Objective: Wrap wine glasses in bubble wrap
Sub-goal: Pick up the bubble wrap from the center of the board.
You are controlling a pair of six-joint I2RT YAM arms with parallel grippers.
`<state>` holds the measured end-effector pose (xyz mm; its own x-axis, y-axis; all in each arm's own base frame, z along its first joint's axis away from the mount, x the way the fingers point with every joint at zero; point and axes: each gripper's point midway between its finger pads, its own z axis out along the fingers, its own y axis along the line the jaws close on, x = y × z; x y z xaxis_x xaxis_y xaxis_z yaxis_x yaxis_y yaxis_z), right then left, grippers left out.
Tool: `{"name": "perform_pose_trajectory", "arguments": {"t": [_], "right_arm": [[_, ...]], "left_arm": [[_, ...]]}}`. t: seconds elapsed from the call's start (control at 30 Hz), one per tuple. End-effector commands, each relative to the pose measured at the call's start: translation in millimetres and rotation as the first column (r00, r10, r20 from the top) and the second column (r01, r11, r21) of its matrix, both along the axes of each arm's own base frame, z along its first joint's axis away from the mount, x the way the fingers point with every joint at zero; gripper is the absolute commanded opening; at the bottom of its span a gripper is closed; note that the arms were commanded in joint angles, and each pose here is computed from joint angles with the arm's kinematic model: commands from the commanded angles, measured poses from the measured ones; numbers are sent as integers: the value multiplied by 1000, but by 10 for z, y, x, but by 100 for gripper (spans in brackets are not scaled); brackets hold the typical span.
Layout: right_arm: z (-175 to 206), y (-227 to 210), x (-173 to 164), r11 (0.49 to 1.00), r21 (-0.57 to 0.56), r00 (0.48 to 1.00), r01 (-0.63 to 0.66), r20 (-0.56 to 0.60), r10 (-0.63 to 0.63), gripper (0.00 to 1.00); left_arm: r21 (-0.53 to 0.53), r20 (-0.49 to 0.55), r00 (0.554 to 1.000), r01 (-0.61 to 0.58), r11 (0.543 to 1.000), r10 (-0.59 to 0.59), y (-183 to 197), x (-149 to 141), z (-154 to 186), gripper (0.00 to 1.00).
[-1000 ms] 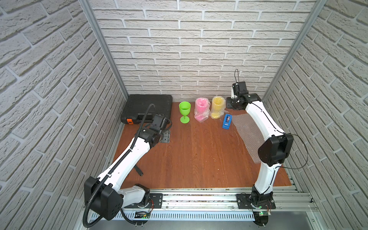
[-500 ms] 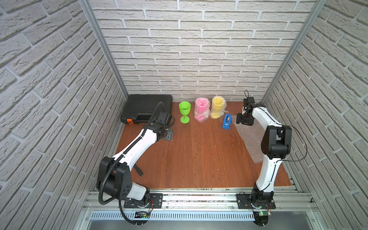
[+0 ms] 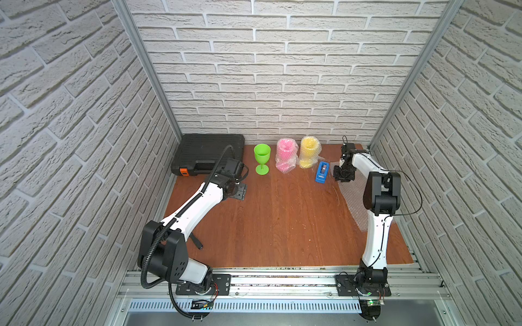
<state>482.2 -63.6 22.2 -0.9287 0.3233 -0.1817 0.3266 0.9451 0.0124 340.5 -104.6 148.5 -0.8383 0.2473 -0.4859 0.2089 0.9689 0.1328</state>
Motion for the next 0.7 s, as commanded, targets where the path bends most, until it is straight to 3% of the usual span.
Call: {"name": "perform_pose_trajectory", "arguments": {"t": [0.0, 0.13, 0.33, 0.53, 0.67], "right_arm": [[19, -10, -90, 1000, 13, 1000, 18, 0, -18, 15], [199, -80, -159, 999, -29, 999, 35, 30, -34, 3], [662, 52, -374, 999, 10, 993, 35, 117, -36, 3], [1143, 829, -622, 976, 73, 953, -205, 241, 182, 3], [1260, 1502, -919, 914, 45, 886, -404, 268, 378, 3]], "left_arm": [[10, 16, 1000, -5, 1000, 5, 48, 5, 22, 74], [1, 15, 1000, -2, 1000, 2, 33, 1, 20, 73], [-8, 38, 999, -22, 1000, 22, 55, 10, 73, 73], [-58, 41, 997, -61, 996, 63, 62, 18, 107, 73], [-95, 44, 994, -97, 991, 101, 71, -17, 120, 72]]}}
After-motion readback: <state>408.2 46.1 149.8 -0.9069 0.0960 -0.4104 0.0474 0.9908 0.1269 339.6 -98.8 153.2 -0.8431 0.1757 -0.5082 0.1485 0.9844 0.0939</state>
